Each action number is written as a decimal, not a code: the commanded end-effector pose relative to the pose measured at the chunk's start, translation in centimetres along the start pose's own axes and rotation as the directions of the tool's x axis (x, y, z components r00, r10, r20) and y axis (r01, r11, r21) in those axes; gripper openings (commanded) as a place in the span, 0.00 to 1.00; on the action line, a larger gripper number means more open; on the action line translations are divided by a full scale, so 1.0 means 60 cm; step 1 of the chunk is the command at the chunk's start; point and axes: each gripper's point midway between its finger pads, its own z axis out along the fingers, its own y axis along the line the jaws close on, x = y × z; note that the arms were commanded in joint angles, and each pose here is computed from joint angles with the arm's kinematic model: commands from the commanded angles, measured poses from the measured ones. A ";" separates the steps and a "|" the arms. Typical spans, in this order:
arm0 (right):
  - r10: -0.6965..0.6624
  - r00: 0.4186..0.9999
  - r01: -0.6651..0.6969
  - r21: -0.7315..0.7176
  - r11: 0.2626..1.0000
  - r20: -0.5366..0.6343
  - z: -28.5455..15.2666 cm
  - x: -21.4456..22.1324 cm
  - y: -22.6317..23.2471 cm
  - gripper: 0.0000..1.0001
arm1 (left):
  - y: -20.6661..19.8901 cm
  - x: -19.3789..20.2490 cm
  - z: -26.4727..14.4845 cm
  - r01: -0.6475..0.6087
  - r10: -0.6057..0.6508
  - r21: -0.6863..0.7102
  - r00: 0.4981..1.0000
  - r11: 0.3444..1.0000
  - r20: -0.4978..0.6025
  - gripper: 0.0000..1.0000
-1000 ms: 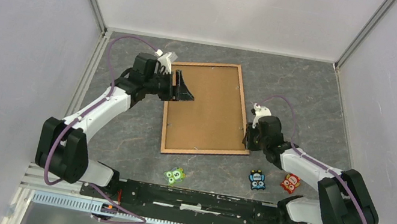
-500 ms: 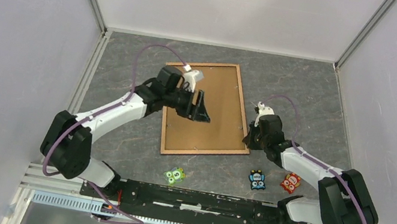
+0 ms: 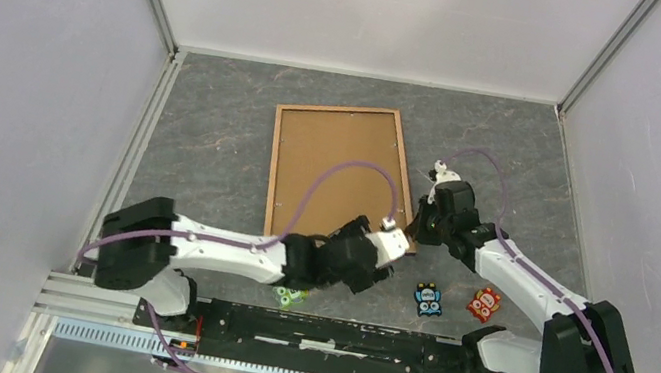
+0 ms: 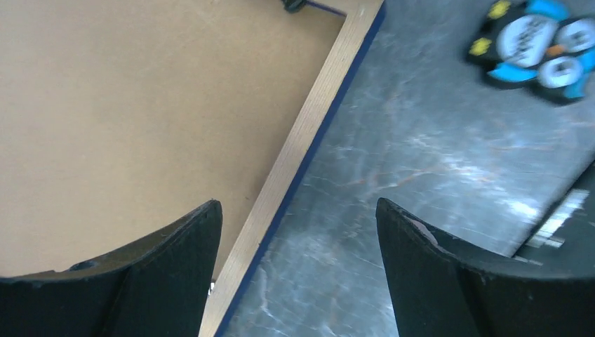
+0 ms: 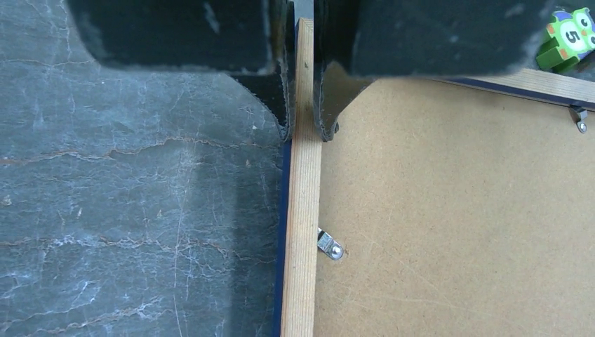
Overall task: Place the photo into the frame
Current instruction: Turn over the photo frame at the center of the board.
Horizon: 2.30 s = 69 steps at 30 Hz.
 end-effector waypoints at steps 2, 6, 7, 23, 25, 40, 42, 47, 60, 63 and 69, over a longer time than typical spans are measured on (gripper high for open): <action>0.040 0.992 -0.027 -0.107 0.994 0.119 -0.033 -0.077 0.051 0.00 | 0.050 -0.054 0.008 -0.339 0.367 -0.433 0.930 0.835 -0.021 0.89; 0.053 0.990 -0.039 -0.111 0.993 0.127 -0.036 -0.078 0.051 0.00 | 0.002 -0.049 0.040 -0.442 0.457 -0.370 0.888 0.817 -0.051 0.91; 0.055 0.990 -0.041 -0.112 0.993 0.129 -0.037 -0.079 0.052 0.00 | -0.001 -0.049 0.046 -0.457 0.471 -0.372 0.880 0.808 -0.061 0.92; 0.062 0.986 -0.044 -0.117 0.992 0.155 -0.051 -0.086 0.053 0.00 | 0.033 -0.063 0.101 -0.624 0.581 -0.566 0.762 0.539 -0.288 0.67; 0.057 0.986 -0.037 -0.126 0.991 0.160 -0.054 -0.088 0.056 0.00 | 0.037 -0.063 0.095 -0.617 0.578 -0.579 0.765 0.533 -0.285 0.57; 0.057 0.968 -0.026 -0.130 0.991 0.246 -0.089 -0.118 0.059 0.00 | 0.096 -0.072 0.074 -0.570 0.528 -0.627 0.801 0.530 -0.281 0.31; 0.049 0.964 -0.015 -0.131 0.991 0.261 -0.095 -0.127 0.061 0.00 | 0.100 -0.079 0.064 -0.561 0.526 -0.630 0.807 0.537 -0.270 0.24; -0.077 0.942 0.140 -0.175 0.975 0.327 -0.147 -0.195 0.101 0.43 | 0.120 -0.096 0.018 -0.491 0.487 -0.655 0.848 0.574 -0.209 0.02; -0.151 0.708 0.061 0.154 0.986 0.690 -0.389 -0.312 0.014 0.81 | 0.173 -0.191 -0.149 0.065 0.042 -0.317 0.946 0.946 0.320 0.02; -0.147 0.690 0.042 0.164 0.986 0.708 -0.398 -0.302 0.003 0.81 | 0.191 -0.222 -0.197 0.184 -0.072 -0.197 0.880 0.963 0.470 0.02; -0.143 0.717 0.041 0.163 0.986 0.682 -0.375 -0.284 -0.002 0.81 | 0.238 -0.216 -0.239 0.429 -0.332 -0.028 0.737 0.903 0.588 0.02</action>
